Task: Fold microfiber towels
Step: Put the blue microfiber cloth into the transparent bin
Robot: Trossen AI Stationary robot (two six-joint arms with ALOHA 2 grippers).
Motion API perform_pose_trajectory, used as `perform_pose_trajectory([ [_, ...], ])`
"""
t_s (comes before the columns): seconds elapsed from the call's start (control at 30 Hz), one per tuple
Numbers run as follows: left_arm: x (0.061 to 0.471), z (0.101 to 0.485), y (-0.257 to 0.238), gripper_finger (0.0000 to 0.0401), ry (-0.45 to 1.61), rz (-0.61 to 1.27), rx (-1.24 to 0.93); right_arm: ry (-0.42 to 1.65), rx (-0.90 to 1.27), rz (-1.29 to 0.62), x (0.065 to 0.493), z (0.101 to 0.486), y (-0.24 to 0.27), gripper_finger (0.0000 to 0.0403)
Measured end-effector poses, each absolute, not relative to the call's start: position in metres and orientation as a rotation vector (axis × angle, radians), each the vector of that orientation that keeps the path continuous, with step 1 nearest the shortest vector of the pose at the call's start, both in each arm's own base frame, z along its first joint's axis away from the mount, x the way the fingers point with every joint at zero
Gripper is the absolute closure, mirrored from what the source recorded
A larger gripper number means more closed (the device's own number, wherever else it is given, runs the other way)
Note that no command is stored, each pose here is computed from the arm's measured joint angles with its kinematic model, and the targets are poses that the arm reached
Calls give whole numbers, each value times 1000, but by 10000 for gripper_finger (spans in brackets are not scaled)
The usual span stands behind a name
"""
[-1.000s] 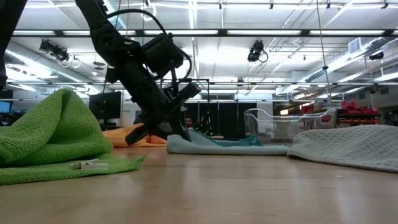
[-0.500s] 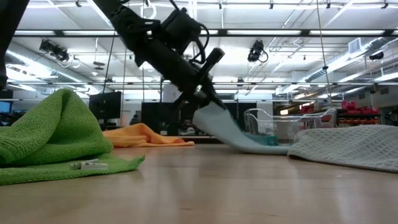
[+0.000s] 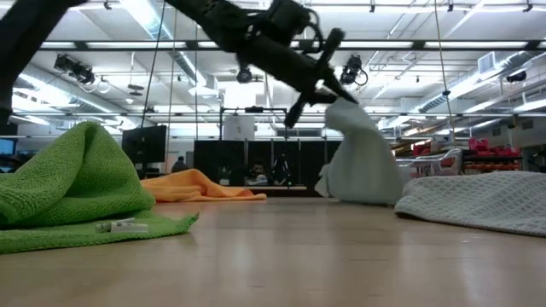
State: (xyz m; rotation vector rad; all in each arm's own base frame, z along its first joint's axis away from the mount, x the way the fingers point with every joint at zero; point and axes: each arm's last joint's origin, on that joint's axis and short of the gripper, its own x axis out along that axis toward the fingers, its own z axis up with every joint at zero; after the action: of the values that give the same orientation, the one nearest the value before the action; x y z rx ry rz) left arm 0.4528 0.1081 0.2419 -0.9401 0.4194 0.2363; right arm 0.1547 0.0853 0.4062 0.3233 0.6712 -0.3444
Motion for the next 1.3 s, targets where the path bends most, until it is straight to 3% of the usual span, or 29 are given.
perform_pose_trajectory([
  [0.23, 486, 287, 144, 390, 366, 178, -867, 708, 342, -513, 136, 400, 73, 372],
  [0.43, 502, 313, 189, 390, 285, 162, -869, 632, 335, -533, 125, 405, 69, 386],
  [0.63, 508, 304, 226, 390, 158, 95, -1016, 593, 320, -551, 120, 408, 64, 398],
  [0.9, 500, 308, 251, 390, 80, 87, -1029, 544, 317, -618, 116, 408, 59, 395],
  [1.1, 498, 308, 253, 390, 79, 90, -1013, 511, 372, -801, 122, 397, 44, 399],
  [1.3, 497, 319, 251, 390, 31, -4, -1004, 608, 370, -1059, 134, 371, 11, 400],
])
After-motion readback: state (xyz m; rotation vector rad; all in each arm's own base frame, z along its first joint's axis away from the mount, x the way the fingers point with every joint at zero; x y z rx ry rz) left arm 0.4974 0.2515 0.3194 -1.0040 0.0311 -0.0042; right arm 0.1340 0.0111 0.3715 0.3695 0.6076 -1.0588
